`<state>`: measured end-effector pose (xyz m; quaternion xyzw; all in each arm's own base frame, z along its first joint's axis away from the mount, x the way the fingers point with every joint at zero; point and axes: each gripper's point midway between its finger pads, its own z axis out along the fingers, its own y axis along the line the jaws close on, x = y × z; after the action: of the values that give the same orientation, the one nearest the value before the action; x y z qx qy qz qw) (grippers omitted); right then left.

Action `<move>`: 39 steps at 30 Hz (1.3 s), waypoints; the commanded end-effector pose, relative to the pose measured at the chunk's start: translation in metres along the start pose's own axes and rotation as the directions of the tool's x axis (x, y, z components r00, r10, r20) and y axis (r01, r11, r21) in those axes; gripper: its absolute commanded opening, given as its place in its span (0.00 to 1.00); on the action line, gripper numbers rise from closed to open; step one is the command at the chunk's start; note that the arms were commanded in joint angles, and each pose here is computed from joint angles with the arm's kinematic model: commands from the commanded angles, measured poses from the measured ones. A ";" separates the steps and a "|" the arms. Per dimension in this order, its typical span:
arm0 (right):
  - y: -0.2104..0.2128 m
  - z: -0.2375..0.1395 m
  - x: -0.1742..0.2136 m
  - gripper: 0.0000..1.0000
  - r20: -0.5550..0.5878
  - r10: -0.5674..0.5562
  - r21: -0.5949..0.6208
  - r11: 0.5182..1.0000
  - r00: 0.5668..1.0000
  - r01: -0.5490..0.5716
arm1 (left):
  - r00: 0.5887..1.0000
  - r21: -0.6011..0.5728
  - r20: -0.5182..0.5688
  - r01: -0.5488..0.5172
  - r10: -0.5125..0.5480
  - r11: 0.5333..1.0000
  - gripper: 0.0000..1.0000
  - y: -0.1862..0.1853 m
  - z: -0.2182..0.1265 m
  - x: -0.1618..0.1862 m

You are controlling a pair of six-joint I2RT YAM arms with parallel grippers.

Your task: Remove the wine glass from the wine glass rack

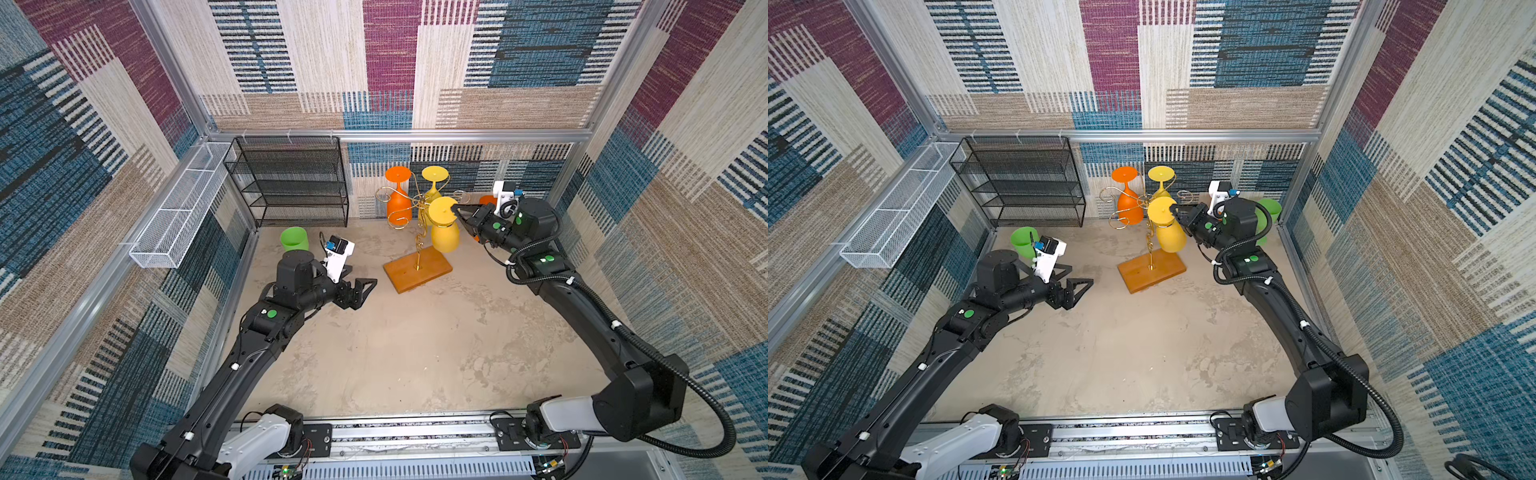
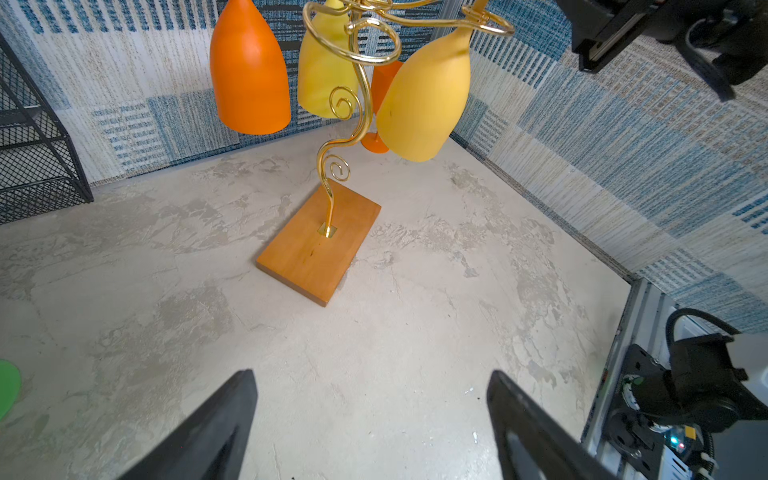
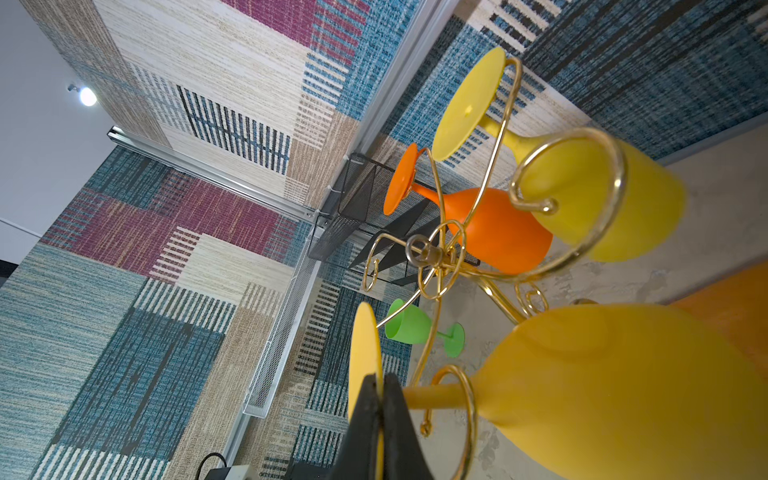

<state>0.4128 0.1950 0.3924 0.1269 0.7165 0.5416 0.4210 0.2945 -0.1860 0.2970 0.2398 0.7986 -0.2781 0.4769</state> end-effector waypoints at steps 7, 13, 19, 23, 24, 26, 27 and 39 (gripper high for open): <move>0.008 0.015 -0.007 0.00 0.005 -0.029 -0.030 0.999 1.000 0.029 | 0.999 -0.009 0.017 -0.028 0.028 1.000 0.89 0.000 -0.003 -0.006; 0.008 0.023 -0.016 0.00 0.028 -0.039 -0.023 0.999 0.999 0.040 | 0.999 -0.013 0.015 -0.030 0.030 0.999 0.89 0.001 -0.002 -0.005; 0.013 0.022 -0.031 0.00 0.083 -0.075 0.002 0.997 0.994 0.075 | 0.999 -0.016 0.013 -0.032 0.032 0.999 0.89 0.001 -0.003 -0.005; 0.013 0.021 -0.037 0.00 0.102 -0.086 0.017 0.996 0.991 0.084 | 0.999 -0.018 0.012 -0.033 0.033 0.999 0.89 0.002 -0.002 -0.005; 0.012 0.021 -0.038 0.00 0.104 -0.084 0.020 0.996 0.991 0.082 | 0.999 -0.018 0.013 -0.033 0.033 0.999 0.89 0.002 -0.003 -0.005; 0.011 0.021 -0.039 0.00 0.111 -0.083 0.025 0.996 0.990 0.081 | 0.999 -0.017 0.012 -0.033 0.034 0.999 0.89 0.002 -0.003 -0.005; 0.009 0.020 -0.041 0.00 0.115 -0.082 0.029 0.996 0.990 0.079 | 0.999 -0.018 0.012 -0.032 0.032 0.999 0.89 0.002 -0.003 -0.005; -0.001 0.015 -0.043 0.00 0.126 -0.067 0.047 0.997 0.990 0.061 | 0.999 -0.017 0.009 -0.032 0.032 0.999 0.89 0.002 -0.002 -0.004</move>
<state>0.4512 0.1802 0.4020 0.1496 0.7135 0.5008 0.4666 0.2960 -0.1830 0.2957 0.2375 0.8017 -0.2679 0.4787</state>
